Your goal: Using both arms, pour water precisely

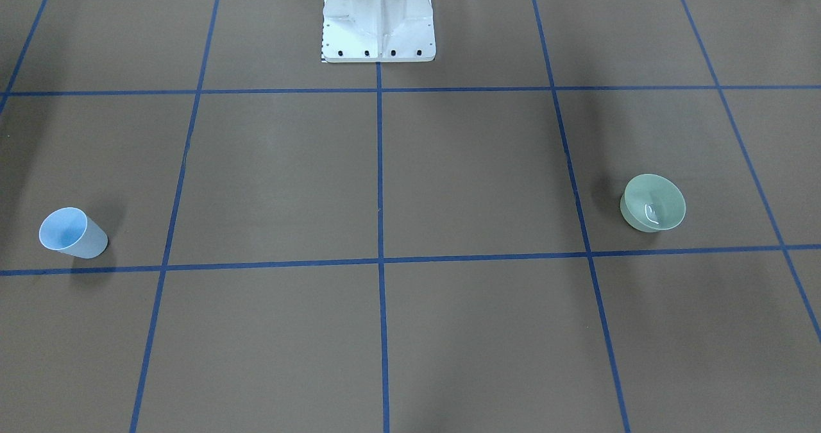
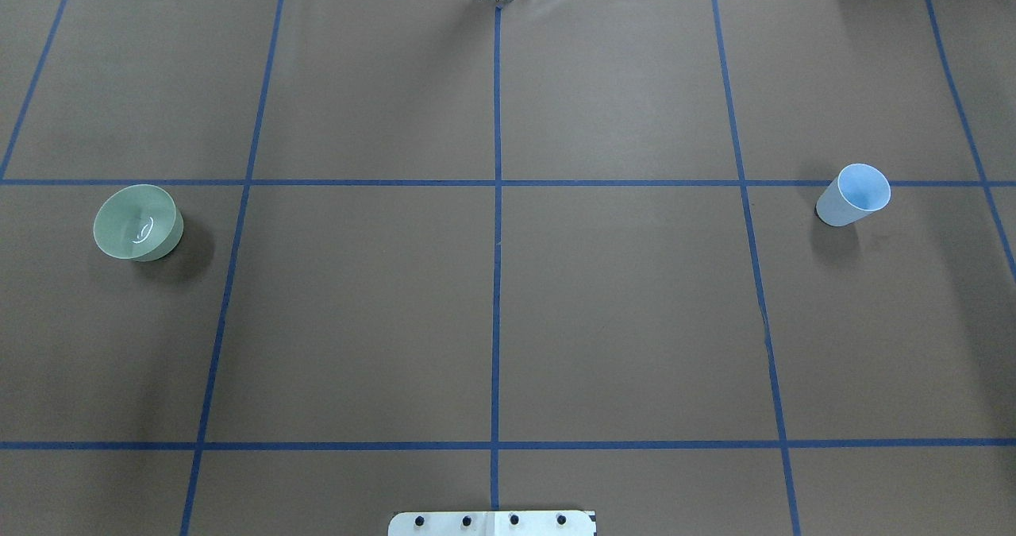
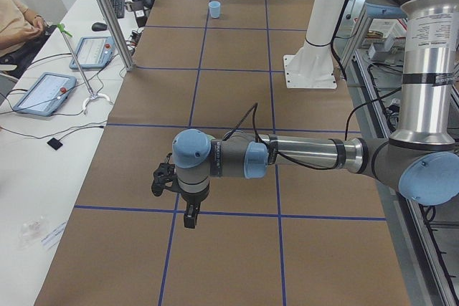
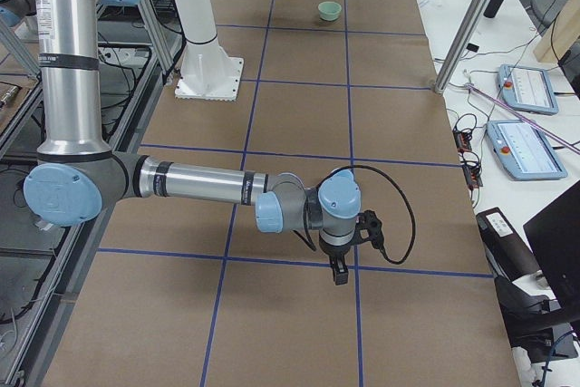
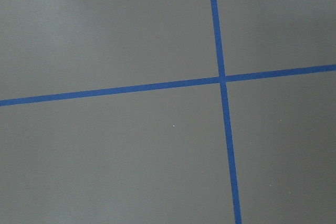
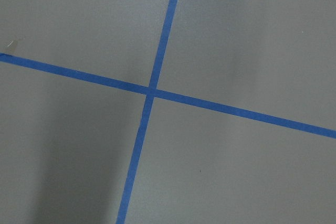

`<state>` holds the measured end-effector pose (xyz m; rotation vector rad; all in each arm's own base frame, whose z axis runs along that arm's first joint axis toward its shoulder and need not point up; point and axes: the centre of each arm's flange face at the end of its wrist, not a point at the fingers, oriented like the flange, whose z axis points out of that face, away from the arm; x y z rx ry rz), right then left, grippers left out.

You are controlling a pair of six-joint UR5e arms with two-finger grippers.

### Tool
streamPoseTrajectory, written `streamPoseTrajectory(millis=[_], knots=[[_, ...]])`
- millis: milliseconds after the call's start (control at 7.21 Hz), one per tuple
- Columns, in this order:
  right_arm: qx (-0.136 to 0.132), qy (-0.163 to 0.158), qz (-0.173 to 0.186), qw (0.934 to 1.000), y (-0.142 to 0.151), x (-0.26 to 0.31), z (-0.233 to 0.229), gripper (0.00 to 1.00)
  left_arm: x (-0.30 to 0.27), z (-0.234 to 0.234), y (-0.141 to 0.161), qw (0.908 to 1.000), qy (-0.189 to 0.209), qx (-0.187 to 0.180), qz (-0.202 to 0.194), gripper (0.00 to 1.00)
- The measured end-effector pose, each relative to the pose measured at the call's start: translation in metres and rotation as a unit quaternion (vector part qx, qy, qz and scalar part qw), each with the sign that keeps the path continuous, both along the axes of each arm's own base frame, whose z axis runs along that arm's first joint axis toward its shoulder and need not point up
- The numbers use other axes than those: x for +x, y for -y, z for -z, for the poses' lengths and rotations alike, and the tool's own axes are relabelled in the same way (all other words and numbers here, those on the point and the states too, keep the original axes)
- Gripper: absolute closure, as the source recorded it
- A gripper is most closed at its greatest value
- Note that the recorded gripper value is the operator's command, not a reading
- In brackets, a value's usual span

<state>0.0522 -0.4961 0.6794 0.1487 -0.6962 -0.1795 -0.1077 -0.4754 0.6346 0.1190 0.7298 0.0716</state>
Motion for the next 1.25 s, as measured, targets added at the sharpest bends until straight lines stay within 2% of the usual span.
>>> streamPoseTrajectory(millis=[693, 1248], knots=[[0.001, 0.000, 0.004, 1.0000, -0.009, 0.000, -0.005, 0.00, 0.001, 0.000, 0.000, 1.0000, 0.001, -0.001, 0.000, 0.00], [0.030, 0.000, 0.006, 0.9995, -0.020, 0.001, 0.024, 0.00, 0.001, -0.003, -0.002, 1.0000, 0.000, -0.003, -0.001, 0.00]])
